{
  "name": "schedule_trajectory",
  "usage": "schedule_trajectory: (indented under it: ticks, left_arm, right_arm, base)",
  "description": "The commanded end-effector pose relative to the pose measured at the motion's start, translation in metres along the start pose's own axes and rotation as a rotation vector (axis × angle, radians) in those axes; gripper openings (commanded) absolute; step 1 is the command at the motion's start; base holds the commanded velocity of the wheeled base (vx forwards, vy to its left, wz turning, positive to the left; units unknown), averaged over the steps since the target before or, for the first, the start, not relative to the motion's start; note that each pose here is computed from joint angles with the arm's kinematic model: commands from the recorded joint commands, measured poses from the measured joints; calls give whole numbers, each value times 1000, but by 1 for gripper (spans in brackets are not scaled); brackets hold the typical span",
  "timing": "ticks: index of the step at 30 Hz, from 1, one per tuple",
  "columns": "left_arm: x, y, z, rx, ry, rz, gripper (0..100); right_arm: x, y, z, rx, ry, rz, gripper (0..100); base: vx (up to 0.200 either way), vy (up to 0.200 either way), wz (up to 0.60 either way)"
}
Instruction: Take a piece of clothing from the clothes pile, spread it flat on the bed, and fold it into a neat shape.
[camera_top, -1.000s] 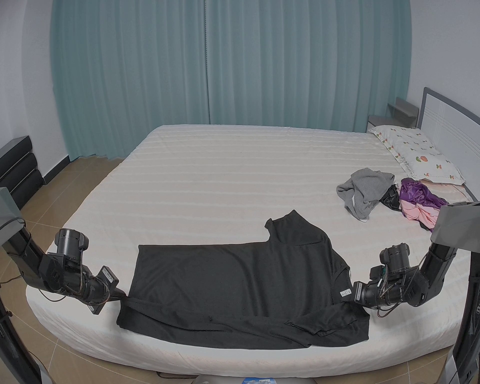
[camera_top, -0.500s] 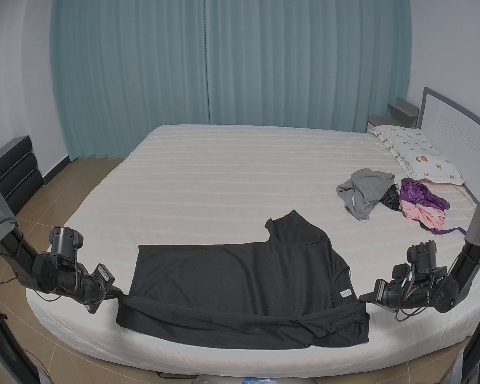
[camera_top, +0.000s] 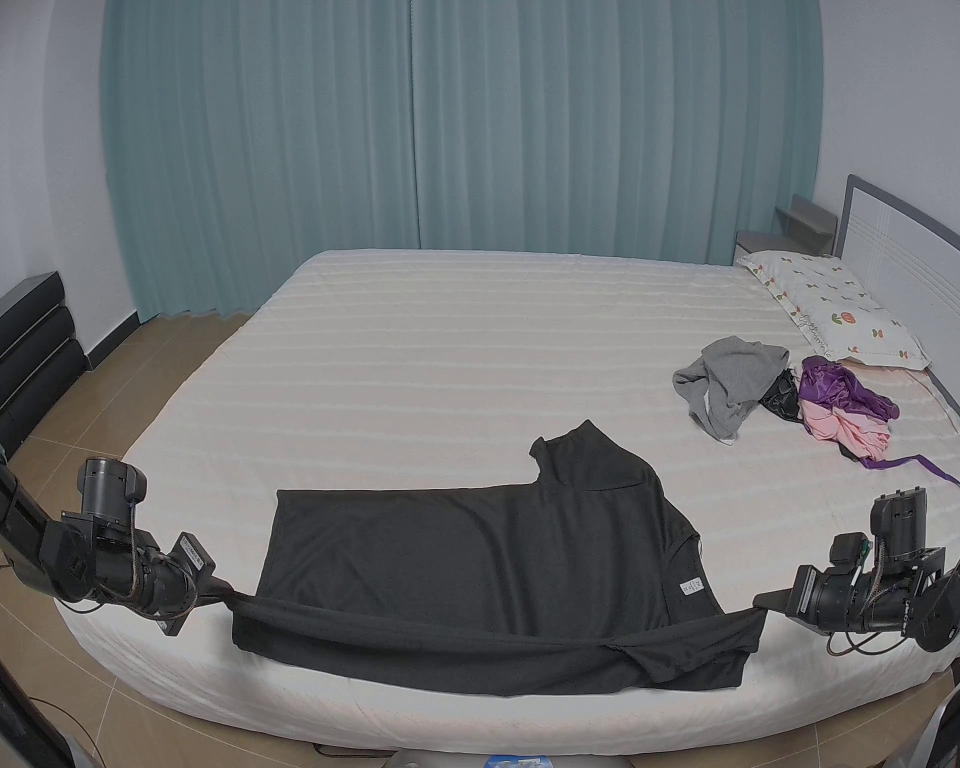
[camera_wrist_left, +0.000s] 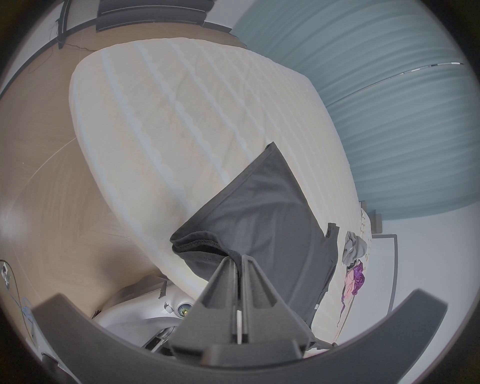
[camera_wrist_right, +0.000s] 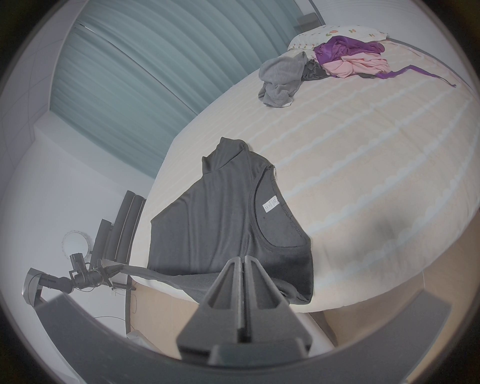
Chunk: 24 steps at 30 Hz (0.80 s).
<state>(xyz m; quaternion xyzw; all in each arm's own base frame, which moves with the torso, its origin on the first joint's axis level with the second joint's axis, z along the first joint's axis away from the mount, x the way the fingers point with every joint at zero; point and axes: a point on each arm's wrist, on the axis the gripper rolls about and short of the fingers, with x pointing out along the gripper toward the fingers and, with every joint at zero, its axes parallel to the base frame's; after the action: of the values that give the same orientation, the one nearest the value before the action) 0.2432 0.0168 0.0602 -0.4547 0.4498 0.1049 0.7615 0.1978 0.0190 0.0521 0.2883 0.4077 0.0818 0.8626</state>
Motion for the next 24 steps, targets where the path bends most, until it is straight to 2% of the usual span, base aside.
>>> schedule_trajectory:
  ticks: [1, 9, 12, 15, 24]
  left_arm:
    - [-8, 0, -2, 2, -17, -14, 0]
    - [-10, 4, -4, 5, -15, -6, 0]
    - [-11, 12, -11, 58, 6, 17, 0]
    - [-12, 15, -13, 62, 10, 26, 0]
    - [-20, 30, -21, 53, 14, 57, 0]
  right_arm:
    - [-9, 2, -2, -9, -23, 13, 0]
    - [-11, -1, -7, 2, -5, 11, 0]
    - [-14, -3, -11, 7, 2, 4, 0]
    - [-17, -4, -14, 3, 3, 1, 0]
    - [-38, 2, -23, -23, -45, 39, 0]
  base:
    - [0, 0, 0]
    - [0, 0, 0]
    - [0, 0, 0]
    - [0, 0, 0]
    - [0, 0, 0]
